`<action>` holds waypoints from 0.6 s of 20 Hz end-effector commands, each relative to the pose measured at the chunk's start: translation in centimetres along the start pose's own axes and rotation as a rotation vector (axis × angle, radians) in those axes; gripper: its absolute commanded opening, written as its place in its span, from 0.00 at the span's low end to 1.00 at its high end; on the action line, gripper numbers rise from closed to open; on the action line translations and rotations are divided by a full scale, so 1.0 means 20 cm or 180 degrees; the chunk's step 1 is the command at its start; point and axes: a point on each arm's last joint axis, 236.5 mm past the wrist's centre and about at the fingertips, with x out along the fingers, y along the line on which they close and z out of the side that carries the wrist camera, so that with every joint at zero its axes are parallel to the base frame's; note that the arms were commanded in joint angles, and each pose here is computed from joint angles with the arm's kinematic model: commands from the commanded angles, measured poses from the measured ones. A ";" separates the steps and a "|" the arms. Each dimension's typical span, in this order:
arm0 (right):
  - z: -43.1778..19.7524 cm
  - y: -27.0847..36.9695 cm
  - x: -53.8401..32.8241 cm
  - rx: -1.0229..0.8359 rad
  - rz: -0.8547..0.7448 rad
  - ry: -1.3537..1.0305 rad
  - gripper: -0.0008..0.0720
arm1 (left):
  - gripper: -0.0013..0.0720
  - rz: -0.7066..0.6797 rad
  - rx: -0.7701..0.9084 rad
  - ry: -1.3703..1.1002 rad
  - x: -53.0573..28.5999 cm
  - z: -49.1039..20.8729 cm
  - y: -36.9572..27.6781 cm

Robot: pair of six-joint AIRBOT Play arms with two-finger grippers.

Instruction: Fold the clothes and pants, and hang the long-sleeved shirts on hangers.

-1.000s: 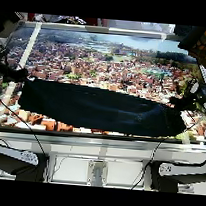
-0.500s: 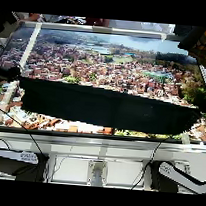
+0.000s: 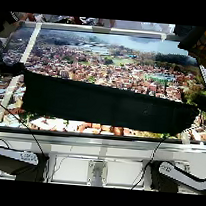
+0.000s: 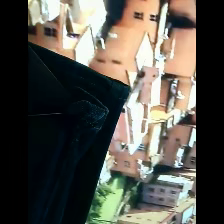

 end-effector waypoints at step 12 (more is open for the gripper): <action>0.02 0.01 0.14 -0.0061 -0.0011 0.0219 0.02 | 0.04 0.1134 0.0029 0.0453 -0.36 -0.11 0.29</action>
